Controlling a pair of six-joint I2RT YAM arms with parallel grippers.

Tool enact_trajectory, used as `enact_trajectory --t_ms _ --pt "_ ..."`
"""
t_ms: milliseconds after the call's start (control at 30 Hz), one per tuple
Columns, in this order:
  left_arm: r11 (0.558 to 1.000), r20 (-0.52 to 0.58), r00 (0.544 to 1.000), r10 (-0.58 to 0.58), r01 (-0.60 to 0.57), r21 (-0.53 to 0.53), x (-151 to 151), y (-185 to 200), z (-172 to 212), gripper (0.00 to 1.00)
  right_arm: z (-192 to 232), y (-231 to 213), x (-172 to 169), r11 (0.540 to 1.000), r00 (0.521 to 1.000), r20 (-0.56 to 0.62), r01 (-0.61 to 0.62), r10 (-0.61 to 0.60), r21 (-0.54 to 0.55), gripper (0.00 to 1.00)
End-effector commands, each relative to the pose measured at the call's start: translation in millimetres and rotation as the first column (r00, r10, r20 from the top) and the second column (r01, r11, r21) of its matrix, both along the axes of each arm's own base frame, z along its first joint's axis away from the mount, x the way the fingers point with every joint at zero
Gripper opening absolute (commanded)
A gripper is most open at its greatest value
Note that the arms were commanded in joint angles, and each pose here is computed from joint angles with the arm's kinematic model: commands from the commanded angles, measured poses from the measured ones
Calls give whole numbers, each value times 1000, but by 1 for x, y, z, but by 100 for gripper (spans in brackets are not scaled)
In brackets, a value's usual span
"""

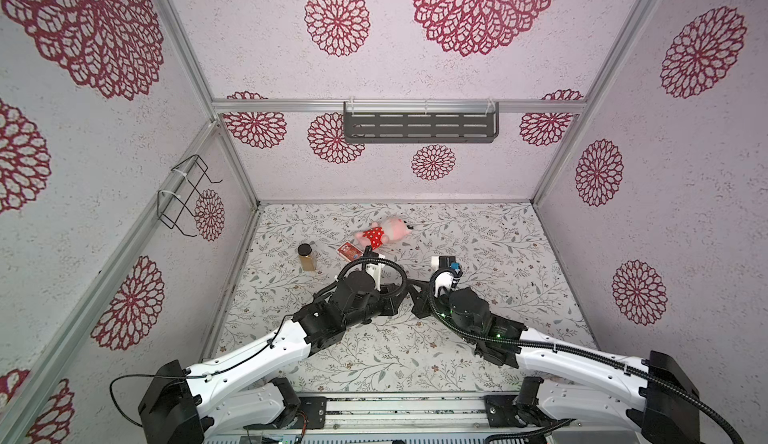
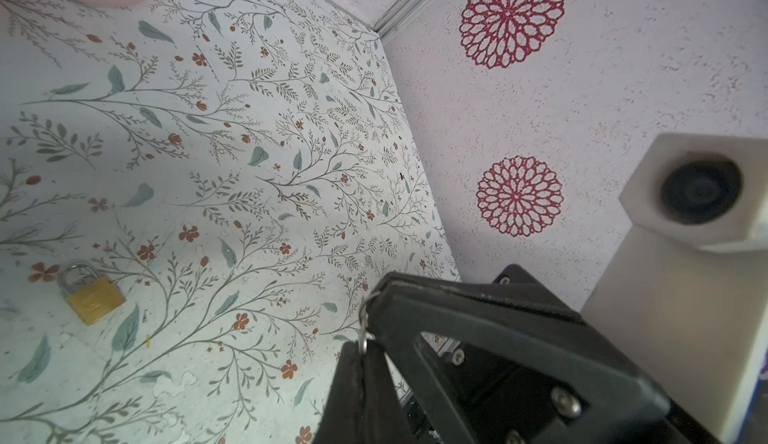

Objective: Unlock with the key

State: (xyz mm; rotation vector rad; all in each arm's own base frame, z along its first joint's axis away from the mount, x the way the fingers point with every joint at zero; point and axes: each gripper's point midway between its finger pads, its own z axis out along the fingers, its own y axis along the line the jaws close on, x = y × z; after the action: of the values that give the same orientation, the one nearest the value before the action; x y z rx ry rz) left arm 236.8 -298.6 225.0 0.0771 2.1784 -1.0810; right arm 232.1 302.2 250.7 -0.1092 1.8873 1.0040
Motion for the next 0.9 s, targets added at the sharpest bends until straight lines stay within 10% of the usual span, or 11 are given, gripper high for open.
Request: enact_trajectory --t_ms 0,200,667,867 --pt "993 133 991 18 -33 117 14 10 -4 0 38 -7 0 996 1000 14 -16 15 87 0" --pt "948 384 921 -72 -56 313 31 17 2 0 41 -19 0 997 996 -74 -45 49 64 18" --pt "871 876 423 -232 -311 380 42 27 58 0 48 -44 -11 995 928 -370 -16 51 98 41" --pt "810 879 318 -356 -364 460 40 24 56 0 54 -34 -5 987 895 -440 -6 76 160 43"
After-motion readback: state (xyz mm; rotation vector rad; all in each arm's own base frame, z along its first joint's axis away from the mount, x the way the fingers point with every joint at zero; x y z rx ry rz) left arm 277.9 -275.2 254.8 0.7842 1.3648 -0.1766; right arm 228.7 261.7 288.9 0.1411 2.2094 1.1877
